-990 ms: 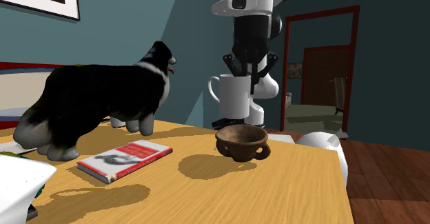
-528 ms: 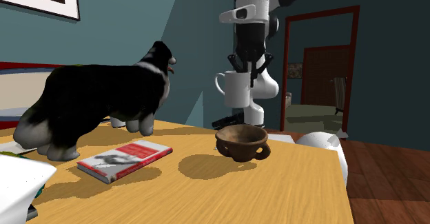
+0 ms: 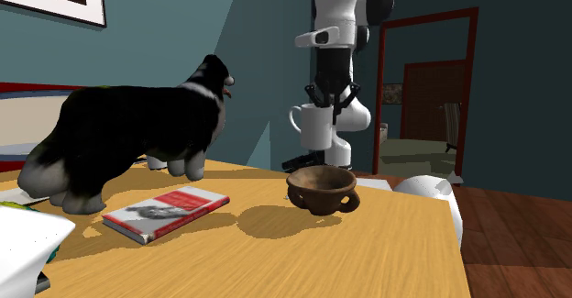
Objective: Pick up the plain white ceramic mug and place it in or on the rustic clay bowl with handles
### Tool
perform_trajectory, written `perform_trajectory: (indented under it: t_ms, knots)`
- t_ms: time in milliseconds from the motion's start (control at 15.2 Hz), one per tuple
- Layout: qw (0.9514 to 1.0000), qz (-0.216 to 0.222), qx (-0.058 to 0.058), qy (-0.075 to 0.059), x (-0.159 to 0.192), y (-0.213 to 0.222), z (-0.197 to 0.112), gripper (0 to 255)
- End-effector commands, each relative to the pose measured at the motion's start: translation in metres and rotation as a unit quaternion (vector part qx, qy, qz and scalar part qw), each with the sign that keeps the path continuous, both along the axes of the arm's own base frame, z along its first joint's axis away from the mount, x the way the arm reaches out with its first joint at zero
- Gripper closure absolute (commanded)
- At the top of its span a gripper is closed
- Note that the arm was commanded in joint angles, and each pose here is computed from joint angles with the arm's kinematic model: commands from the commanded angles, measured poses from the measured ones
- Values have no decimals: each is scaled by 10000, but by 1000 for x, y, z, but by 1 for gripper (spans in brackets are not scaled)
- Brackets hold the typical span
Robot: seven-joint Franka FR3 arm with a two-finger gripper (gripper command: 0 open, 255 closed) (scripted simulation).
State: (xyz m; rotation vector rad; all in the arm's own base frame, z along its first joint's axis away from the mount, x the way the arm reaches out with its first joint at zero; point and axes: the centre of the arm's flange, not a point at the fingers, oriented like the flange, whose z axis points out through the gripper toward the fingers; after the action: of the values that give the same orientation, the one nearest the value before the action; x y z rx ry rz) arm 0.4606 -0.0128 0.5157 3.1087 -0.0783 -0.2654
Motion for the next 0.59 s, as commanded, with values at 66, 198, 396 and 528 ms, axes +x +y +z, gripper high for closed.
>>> perform_trajectory:
  t_ms: [66, 198, 396, 528]
  knots:
    - [10000, 0, 0, -3, 0, -1, -15, 255]
    - [10000, 0, 0, -3, 0, -1, -26, 255]
    - [10000, 0, 0, -3, 0, -1, -42, 255]
    - [10000, 0, 0, -3, 0, -1, -52, 255]
